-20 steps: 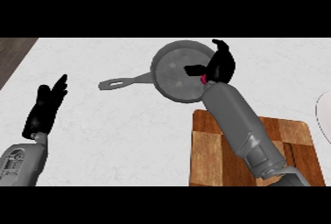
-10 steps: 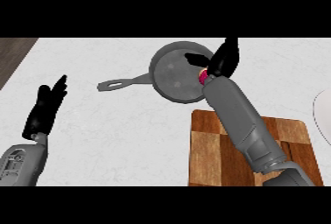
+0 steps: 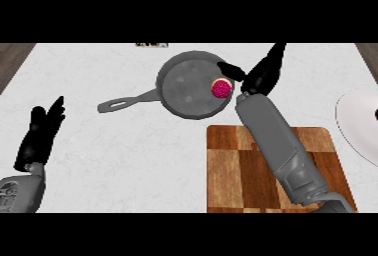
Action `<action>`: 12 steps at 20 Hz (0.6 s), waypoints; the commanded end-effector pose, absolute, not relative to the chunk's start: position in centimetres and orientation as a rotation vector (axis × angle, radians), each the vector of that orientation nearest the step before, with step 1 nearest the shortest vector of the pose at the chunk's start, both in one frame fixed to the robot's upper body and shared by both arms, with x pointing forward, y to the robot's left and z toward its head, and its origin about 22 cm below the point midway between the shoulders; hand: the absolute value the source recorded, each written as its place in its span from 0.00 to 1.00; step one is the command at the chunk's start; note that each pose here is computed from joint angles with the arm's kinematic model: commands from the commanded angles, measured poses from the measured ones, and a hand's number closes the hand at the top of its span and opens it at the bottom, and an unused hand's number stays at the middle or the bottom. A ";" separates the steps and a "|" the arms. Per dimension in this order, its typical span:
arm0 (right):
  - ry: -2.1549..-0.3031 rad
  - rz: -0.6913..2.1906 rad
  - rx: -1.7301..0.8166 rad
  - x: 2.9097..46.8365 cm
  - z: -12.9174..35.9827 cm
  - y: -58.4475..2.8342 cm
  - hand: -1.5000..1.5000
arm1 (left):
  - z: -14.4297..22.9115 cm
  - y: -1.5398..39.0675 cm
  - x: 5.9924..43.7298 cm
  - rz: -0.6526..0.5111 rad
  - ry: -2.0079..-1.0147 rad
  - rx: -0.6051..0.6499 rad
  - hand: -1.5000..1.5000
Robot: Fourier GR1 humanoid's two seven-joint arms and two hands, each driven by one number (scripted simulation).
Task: Pick the cupcake from the cutting board and place it in the pan
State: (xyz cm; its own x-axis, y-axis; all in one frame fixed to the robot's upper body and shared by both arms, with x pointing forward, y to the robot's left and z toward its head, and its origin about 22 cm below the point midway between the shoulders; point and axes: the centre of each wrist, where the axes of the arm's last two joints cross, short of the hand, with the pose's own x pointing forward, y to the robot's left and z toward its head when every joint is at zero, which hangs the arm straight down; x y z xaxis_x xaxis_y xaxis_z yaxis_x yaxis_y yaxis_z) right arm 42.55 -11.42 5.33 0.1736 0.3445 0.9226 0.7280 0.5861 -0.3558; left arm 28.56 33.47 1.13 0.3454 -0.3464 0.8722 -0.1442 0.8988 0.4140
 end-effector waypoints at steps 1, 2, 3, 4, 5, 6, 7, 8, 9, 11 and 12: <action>-1.432 -0.450 -1.002 40.5 3.5 -11.9 0.00 | 0.8 35.0 26.2 -0.107 -1.198 0.512 0.50; -1.428 -0.444 -0.986 39.9 3.1 -12.1 0.00 | 1.0 35.5 26.4 -0.098 -1.186 0.494 0.50; -1.483 -0.437 -0.980 40.1 4.3 -12.5 0.00 | 1.7 35.1 26.7 -0.078 -1.192 0.502 0.50; -1.463 -0.418 -0.962 38.4 2.6 -11.9 0.00 | 0.7 35.7 25.8 -0.085 -1.183 0.515 0.50; -1.489 -0.430 -0.932 38.9 4.4 -11.5 0.00 | 0.6 35.8 26.2 -0.065 -1.158 0.522 0.50; -1.488 -0.428 -0.921 37.4 3.3 -12.4 0.00 | 1.0 36.5 26.0 -0.080 -1.153 0.539 0.50; -1.477 -0.424 -0.920 36.1 2.4 -14.0 0.00 | 0.3 36.6 25.5 -0.056 -1.160 0.530 0.50; -1.478 -0.400 -0.922 35.0 1.6 -13.6 0.00 | 0.6 37.8 24.6 -0.052 -1.156 0.523 0.50; -1.473 -0.378 -0.894 33.9 1.5 -13.9 0.00 | 1.5 37.2 26.2 -0.059 -1.158 0.520 0.50; -1.472 -0.364 -0.895 32.4 2.1 -16.6 0.00 | 1.1 37.6 25.0 -0.066 -1.162 0.519 0.50; -1.477 -0.368 -0.891 31.1 1.8 -15.6 0.00 | 0.9 36.0 25.3 -0.056 -1.184 0.514 0.50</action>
State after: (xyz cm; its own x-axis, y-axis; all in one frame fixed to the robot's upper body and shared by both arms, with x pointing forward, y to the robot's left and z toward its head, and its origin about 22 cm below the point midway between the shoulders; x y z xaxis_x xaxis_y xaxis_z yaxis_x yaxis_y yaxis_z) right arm 34.57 -14.50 1.92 0.1141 0.3028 0.9462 0.7245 0.6263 -0.2879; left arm 25.77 36.51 1.05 0.4006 -0.3127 0.8612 -0.2148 0.8817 0.4201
